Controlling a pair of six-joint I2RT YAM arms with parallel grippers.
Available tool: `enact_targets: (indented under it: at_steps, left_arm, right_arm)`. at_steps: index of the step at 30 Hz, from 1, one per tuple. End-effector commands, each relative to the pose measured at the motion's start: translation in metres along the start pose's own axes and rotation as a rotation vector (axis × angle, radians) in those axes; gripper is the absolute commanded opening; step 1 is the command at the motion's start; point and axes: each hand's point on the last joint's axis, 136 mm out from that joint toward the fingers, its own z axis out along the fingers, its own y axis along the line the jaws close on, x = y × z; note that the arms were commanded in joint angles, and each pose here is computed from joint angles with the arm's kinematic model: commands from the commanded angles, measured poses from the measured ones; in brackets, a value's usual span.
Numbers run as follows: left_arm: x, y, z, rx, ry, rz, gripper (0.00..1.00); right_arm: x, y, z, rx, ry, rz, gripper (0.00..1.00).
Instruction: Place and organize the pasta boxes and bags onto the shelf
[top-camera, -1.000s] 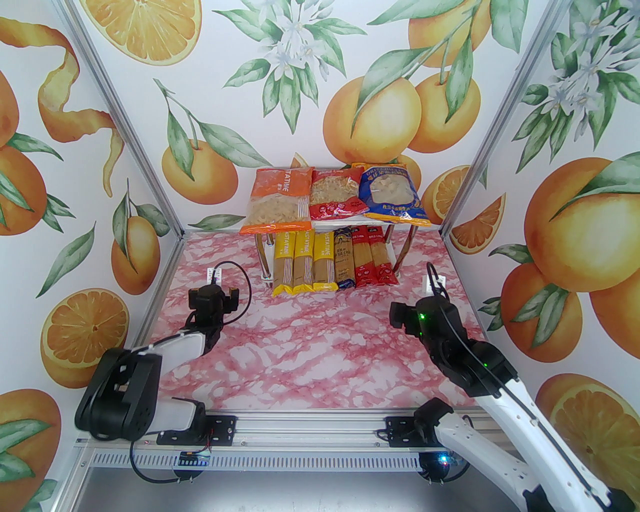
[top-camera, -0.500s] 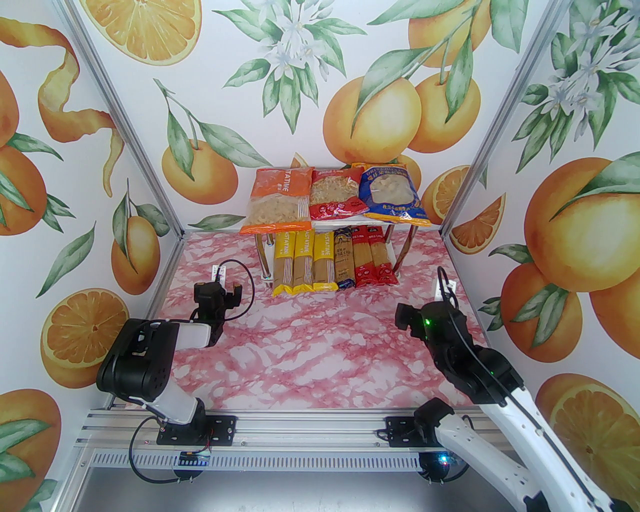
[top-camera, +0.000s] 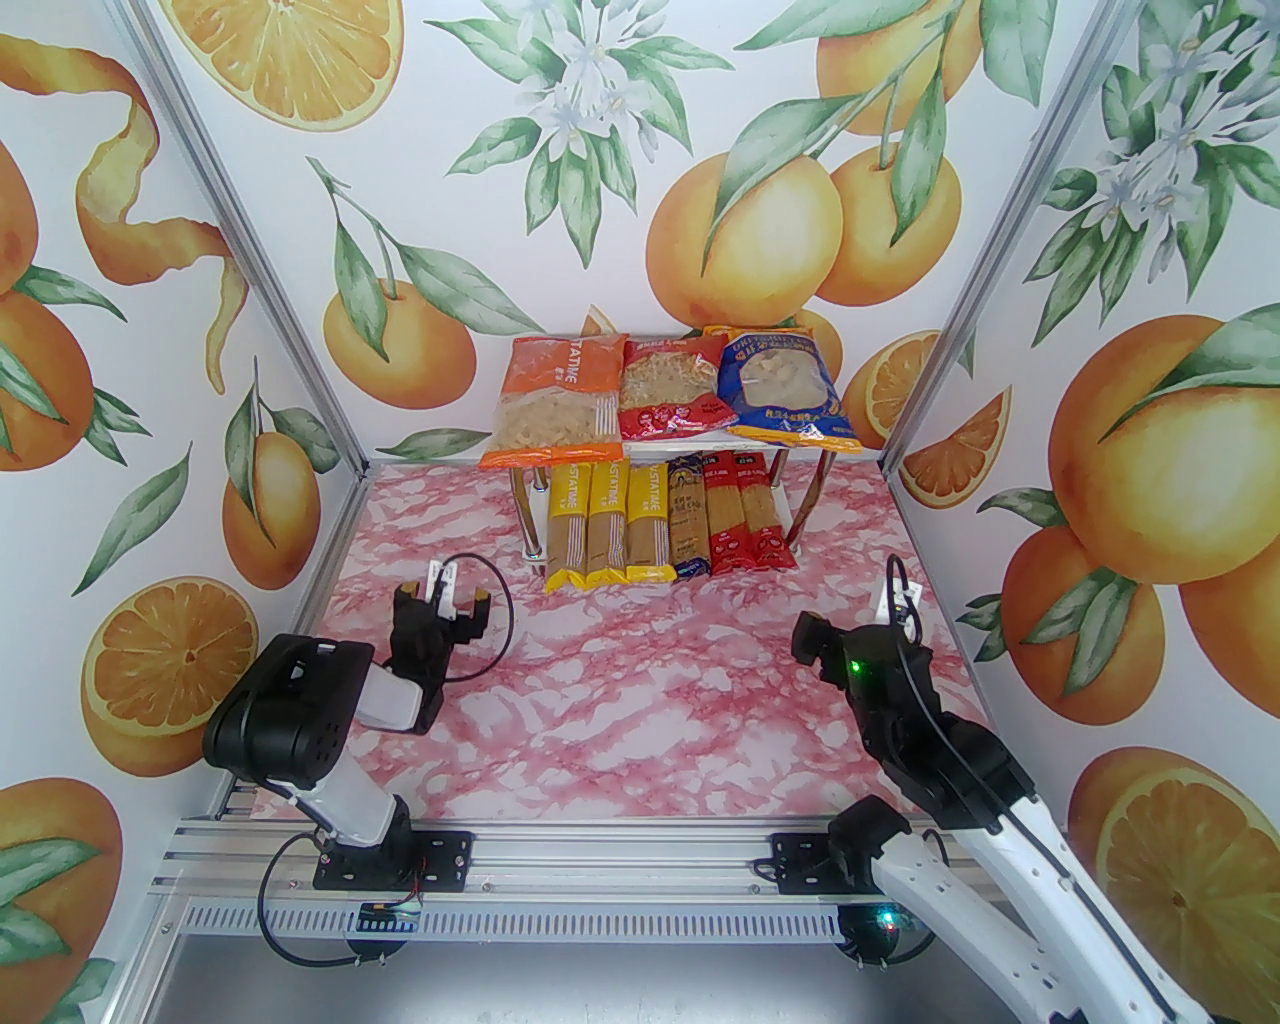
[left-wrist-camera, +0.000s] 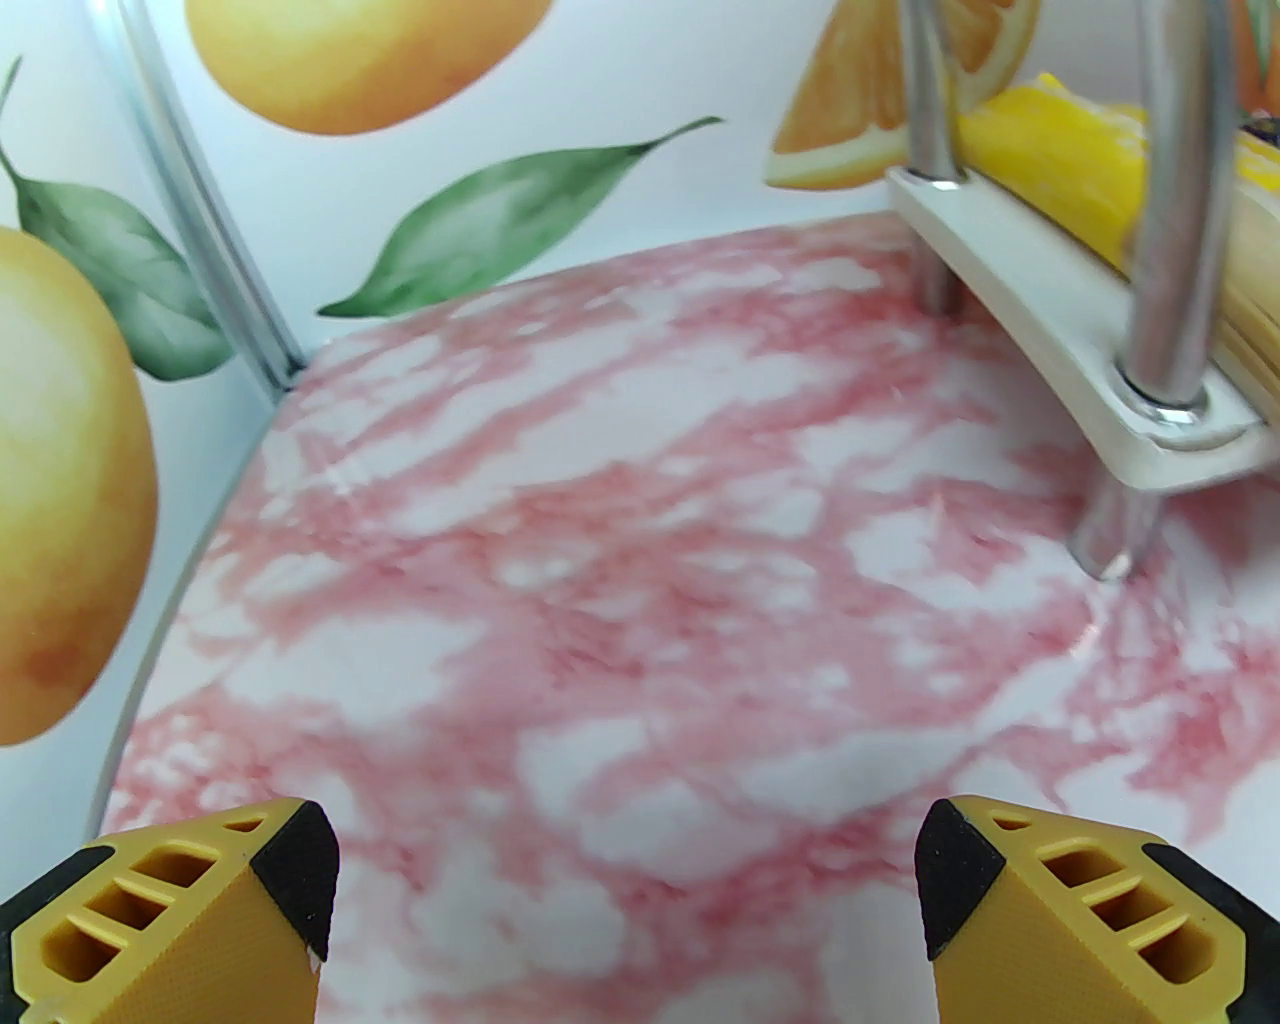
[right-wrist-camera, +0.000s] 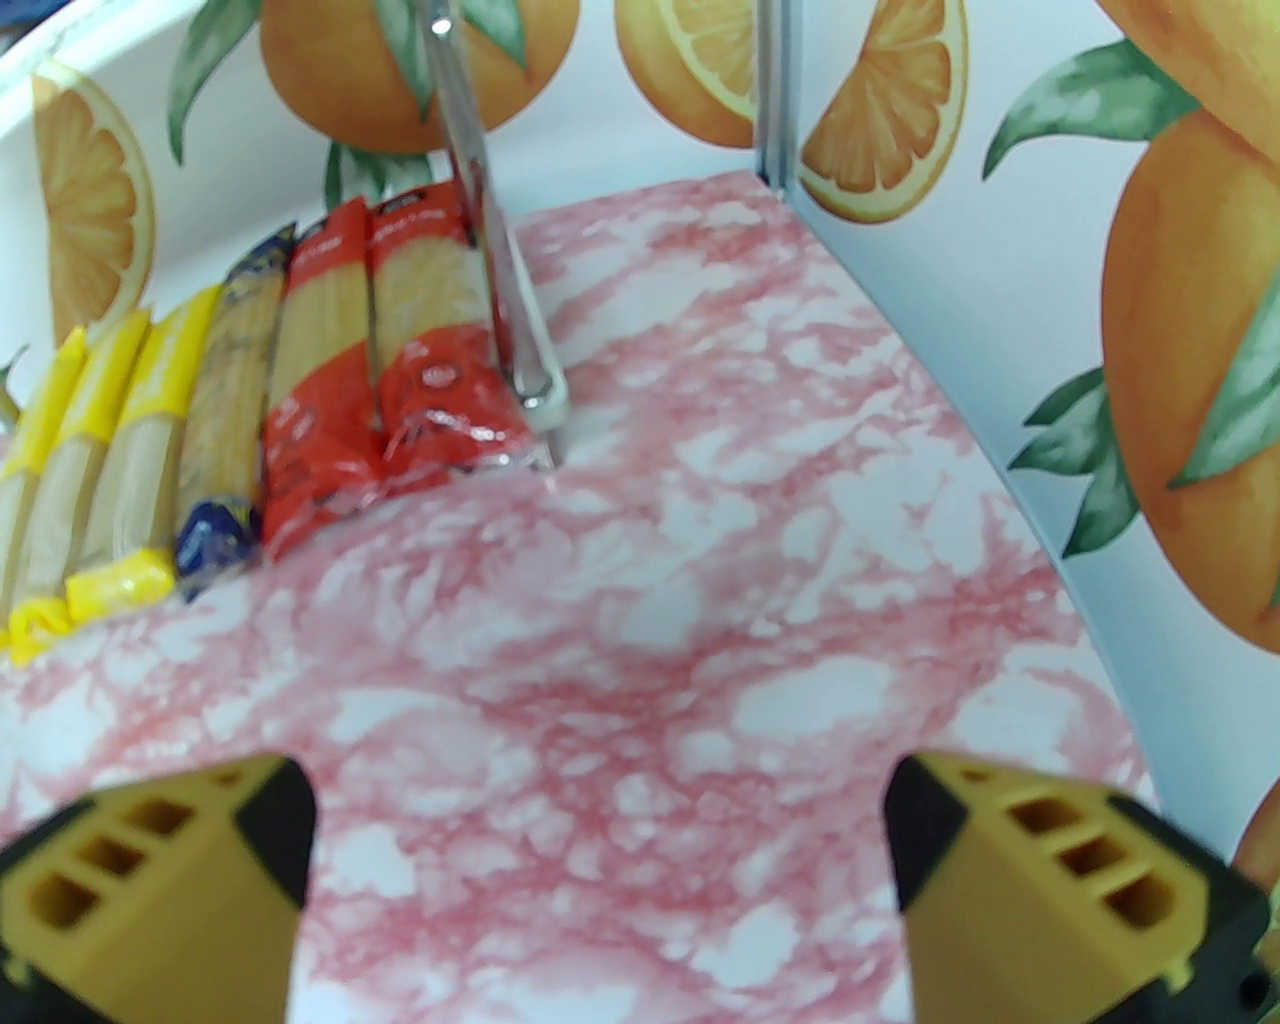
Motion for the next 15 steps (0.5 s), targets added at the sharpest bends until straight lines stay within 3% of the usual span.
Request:
enact_targets:
  at_steps: [1,11,15]
  left_arm:
    - [-0.037,0.007,0.013,0.005,-0.089,-0.027,1.0]
    - [-0.036,0.01,0.012,-0.016,-0.089,-0.033,1.0]
    - [-0.036,0.011,0.012,-0.019,-0.09,-0.034,1.0]
  right_arm:
    - [-0.009,-0.005,0.006,0.041,-0.069,0.01,1.0]
    - [0.0,-0.029,0.057,0.212,-0.177,-0.03,1.0]
    - [0.008,-0.052,0.084,0.244,-0.276,0.06,1.0]
